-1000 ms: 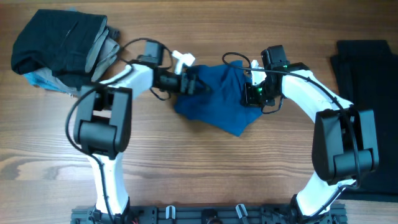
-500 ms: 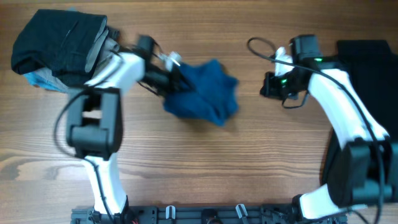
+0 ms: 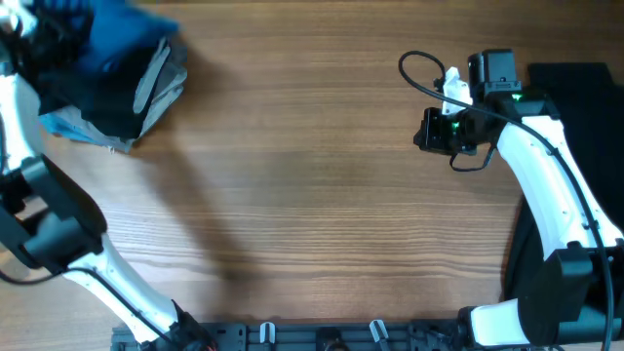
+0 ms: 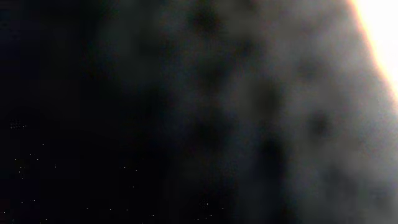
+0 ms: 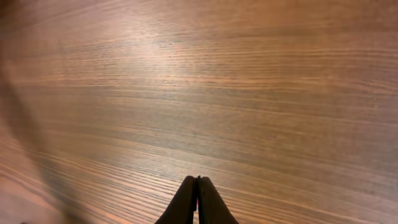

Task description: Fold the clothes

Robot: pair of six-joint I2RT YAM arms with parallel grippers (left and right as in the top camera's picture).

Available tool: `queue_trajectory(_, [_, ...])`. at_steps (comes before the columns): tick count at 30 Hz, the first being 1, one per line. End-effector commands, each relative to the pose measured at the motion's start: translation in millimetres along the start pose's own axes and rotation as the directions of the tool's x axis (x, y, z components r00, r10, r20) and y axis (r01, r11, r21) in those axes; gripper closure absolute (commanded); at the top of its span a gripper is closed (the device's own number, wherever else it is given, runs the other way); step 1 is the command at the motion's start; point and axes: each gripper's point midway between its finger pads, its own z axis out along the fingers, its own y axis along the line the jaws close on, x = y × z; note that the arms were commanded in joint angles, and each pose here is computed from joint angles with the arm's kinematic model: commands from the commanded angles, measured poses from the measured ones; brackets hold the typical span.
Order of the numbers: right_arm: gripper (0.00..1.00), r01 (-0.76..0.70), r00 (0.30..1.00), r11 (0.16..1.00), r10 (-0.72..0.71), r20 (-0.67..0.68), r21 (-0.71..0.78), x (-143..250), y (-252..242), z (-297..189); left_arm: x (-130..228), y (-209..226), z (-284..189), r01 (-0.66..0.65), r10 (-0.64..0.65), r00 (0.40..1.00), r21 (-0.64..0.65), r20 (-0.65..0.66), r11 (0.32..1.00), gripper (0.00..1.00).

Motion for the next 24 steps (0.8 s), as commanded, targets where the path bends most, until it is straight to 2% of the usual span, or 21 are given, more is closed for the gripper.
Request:
queue_trajectory(1, [0.96,-0.022,1.0,1.0,0.022,0.002,0.002,-0.9,1.2,-1.2,0.3,59.4,-19.1,0.162,-0.164,0.986,-0.076,-0.019,0.984,0.25])
queue_trajectory(3, [0.96,-0.025,1.0,1.0,0.025,-0.009,0.004,1.9,0.8,-1.2,0.9,80.4,-48.4,0.168,-0.172,0.985,-0.12,-0.025,0.978,0.0])
queue_trajectory(6, [0.96,-0.027,0.999,1.0,0.027,-0.017,0.006,3.8,0.5,-1.3,-9.5,69.5,-102.5,0.214,-0.215,0.977,-0.043,-0.01,0.976,0.0])
queue_trajectory(8, [0.96,-0.019,1.0,1.0,0.019,-0.01,0.005,2.8,1.0,-2.5,-20.5,38.7,-142.9,0.142,-0.142,0.989,0.016,0.033,0.99,0.0])
queue_trajectory(10, [0.96,0.021,0.999,1.0,-0.021,0.04,0.01,-3.0,5.1,-15.5,-21.1,-27.0,-178.9,-0.056,0.048,0.996,0.117,0.072,0.992,0.06])
queue_trajectory(11, [0.96,0.038,0.995,0.999,-0.039,0.087,0.019,-9.1,9.2,-29.7,-11.8,-64.4,-190.1,-0.191,0.179,0.98,0.172,0.083,0.966,0.12])
queue_trajectory(12, [0.96,0.066,0.983,0.997,-0.071,0.171,0.032,-18.4,17.3,-55.6,7.5,-109.8,-202.5,-0.371,0.356,0.928,0.186,0.106,0.91,0.16])
queue_trajectory(14, [0.96,0.141,0.933,0.989,-0.146,0.33,0.039,-27.0,38.0,-107.9,44.0,-159.5,-215.9,-0.552,0.541,0.834,0.137,0.109,0.823,0.11])
queue_trajectory(15, [0.95,0.181,0.899,0.983,-0.182,0.399,0.04,-25.9,49.5,-130.6,60.2,-175.2,-221.5,-0.602,0.593,0.799,0.108,0.1,0.791,0.07])
queue_trajectory(17, [0.92,0.247,0.821,0.968,-0.23,0.523,0.039,-13.6,71.9,-175.9,100.6,-207.2,-243.9,-0.656,0.653,0.754,0.023,0.076,0.754,0.04])
queue_trajectory(18, [0.86,0.265,0.791,0.964,-0.24,0.563,0.038,-5.8,78.6,-192.4,117.7,-216.2,-256.7,-0.667,0.667,0.742,-0.022,0.067,0.744,0.02])
queue_trajectory(20, [0.58,0.266,0.754,0.964,-0.224,0.617,0.025,12.4,85.5,-218.3,147.9,-224.4,-282.2,-0.675,0.683,0.729,-0.11,0.051,0.729,0.0])
queue_trajectory(21, [0.39,0.274,0.742,0.961,-0.224,0.632,0.018,22.0,88.5,-227.0,164.6,-227.9,-295.9,-0.674,0.685,0.727,-0.135,0.047,0.726,0.0])
queue_trajectory(22, [0.01,0.304,0.73,0.953,-0.229,0.644,-0.006,35.1,95.5,-235.5,183.2,-233.7,-308.5,-0.676,0.686,0.726,-0.135,0.049,0.724,0.0])
queue_trajectory(24, [0.0,0.321,0.723,0.947,-0.231,0.651,-0.021,46.4,99.4,-241.7,198.7,-238.6,-321.5,-0.684,0.697,0.714,-0.153,0.06,0.714,0.0])
